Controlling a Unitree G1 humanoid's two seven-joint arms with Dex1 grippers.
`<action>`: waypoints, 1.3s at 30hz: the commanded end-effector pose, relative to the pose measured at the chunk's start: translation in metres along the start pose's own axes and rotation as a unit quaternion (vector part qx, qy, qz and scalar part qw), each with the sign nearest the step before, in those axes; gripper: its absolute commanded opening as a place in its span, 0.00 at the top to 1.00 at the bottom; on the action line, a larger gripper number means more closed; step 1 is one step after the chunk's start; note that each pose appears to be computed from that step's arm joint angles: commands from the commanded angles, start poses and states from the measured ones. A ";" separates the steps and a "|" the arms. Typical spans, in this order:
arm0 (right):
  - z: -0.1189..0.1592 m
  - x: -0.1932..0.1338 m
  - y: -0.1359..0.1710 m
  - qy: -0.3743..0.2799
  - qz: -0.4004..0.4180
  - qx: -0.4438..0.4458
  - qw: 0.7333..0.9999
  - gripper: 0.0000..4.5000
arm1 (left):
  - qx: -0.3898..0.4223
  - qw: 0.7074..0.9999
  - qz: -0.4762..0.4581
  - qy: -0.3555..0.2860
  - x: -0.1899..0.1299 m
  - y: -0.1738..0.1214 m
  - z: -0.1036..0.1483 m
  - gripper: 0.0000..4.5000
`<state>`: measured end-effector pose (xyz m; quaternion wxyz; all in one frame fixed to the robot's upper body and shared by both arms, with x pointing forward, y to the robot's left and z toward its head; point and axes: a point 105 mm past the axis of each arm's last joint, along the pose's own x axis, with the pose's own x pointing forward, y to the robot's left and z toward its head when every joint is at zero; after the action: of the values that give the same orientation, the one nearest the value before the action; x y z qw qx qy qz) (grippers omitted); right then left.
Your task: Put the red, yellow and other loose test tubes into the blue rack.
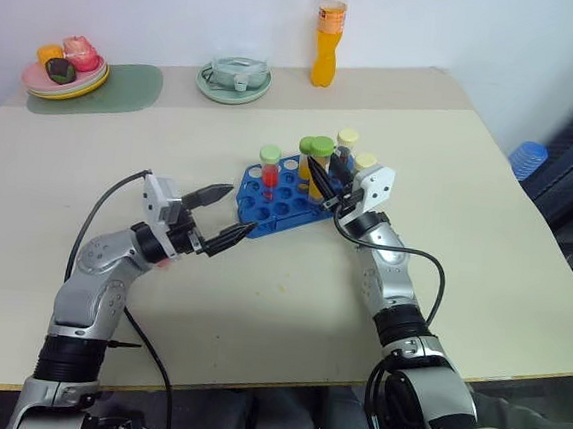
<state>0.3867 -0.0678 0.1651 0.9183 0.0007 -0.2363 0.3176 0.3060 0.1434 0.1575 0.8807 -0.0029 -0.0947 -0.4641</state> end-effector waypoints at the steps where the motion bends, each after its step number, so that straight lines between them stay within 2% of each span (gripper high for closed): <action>1: -0.008 -0.008 -0.001 0.014 -0.001 0.003 1.000 0.82 | 0.014 1.000 0.002 -0.016 -0.002 0.001 0.012 0.00; 23: -0.011 -0.017 -0.010 0.028 -0.013 -0.004 1.000 0.82 | 0.010 1.000 0.000 -0.015 -0.002 -0.001 0.009 0.00; 29: -0.010 -0.015 -0.003 0.015 0.005 0.028 1.000 0.82 | 0.010 1.000 0.000 -0.015 -0.002 -0.002 0.010 0.00; 31: -0.008 -0.013 -0.002 0.011 0.007 0.025 1.000 0.58 | 0.009 1.000 0.000 -0.015 -0.002 -0.002 0.009 0.00; 33: -0.007 -0.012 -0.002 0.006 0.007 0.021 1.000 0.40 | 0.009 1.000 0.000 -0.015 -0.002 -0.003 0.009 0.00; 36: -0.005 -0.011 -0.002 0.005 0.006 0.004 1.000 0.04 | 0.008 1.000 0.001 -0.015 -0.003 -0.004 0.009 0.00; 39: -0.006 -0.012 -0.004 0.012 0.005 -0.008 1.000 0.02 | 0.008 1.000 0.004 -0.015 -0.003 -0.003 0.008 0.00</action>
<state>0.3830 -0.0765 0.1463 0.9222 -0.0047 -0.2100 0.3247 0.3029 0.1441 0.1537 0.8832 -0.0081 -0.0888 -0.4604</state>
